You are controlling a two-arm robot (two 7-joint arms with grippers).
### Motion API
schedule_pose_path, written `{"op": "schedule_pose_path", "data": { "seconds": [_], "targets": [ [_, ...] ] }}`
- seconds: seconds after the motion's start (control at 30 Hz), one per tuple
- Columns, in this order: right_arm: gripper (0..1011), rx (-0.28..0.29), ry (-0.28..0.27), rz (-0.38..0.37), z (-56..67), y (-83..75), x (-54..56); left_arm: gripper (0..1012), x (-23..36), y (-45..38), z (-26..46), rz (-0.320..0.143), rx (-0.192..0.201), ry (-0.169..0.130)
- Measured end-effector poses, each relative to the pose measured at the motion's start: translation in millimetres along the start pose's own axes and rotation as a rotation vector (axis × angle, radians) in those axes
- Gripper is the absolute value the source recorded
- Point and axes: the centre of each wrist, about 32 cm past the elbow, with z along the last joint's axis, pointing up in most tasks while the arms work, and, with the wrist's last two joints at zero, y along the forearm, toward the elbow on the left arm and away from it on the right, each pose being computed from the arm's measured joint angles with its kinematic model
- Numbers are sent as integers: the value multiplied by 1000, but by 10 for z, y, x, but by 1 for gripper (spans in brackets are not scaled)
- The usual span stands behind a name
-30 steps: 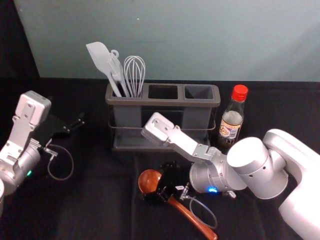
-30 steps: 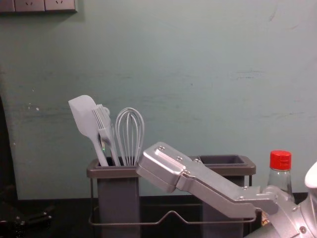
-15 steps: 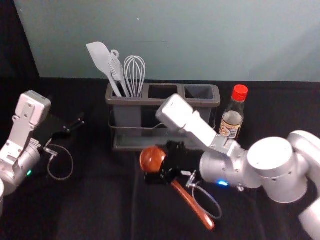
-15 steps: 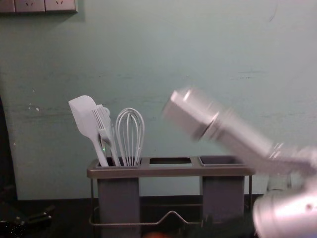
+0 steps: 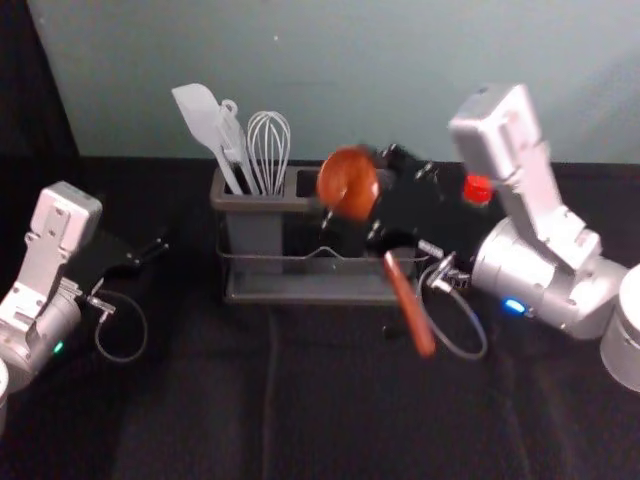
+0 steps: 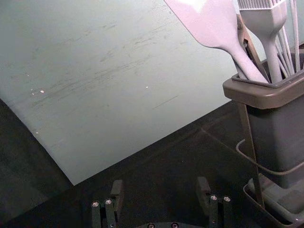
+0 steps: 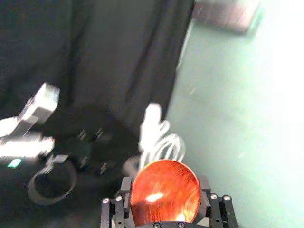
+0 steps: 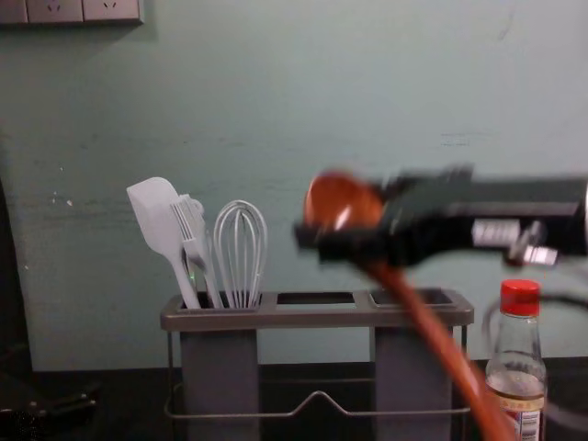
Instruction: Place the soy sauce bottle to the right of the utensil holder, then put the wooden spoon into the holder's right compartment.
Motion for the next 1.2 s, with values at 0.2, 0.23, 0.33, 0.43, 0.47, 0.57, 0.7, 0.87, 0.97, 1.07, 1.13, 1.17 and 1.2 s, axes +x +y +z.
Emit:
{"op": "schedule_pose_path", "data": {
  "seconds": [0.2,0.23,0.33,0.43,0.47,0.57,0.7,0.87,0.97,1.07,1.13,1.17,1.2],
  "targets": [
    [846,139,-57,-95,69,-18,113,1005,0,0,0,0,0,0],
    [846,152,-63,-103,71,-9,127,1005,0,0,0,0,0,0],
    [846,195,-83,-128,75,38,181,1005,0,0,0,0,0,0],
    [846,239,-109,-158,71,109,228,1005,0,0,0,0,0,0],
    [846,246,-115,-164,68,123,236,1005,0,0,0,0,0,0],
    [846,284,-145,-195,50,209,281,1005,0,0,0,0,0,0],
    [846,326,-175,-226,1,348,359,1005,0,0,0,0,0,0],
    [846,343,-167,-241,-53,496,473,1005,0,0,0,0,0,0],
    [846,350,-166,-244,-88,586,544,1005,0,0,0,0,0,0],
    [846,353,-173,-249,-116,656,586,1005,0,0,0,0,0,0],
    [846,352,-181,-253,-134,709,607,1005,0,0,0,0,0,0],
    [846,350,-183,-255,-141,725,614,1005,0,0,0,0,0,0],
    [846,352,-185,-257,-143,741,619,1005,0,0,0,0,0,0]
  ]
}}
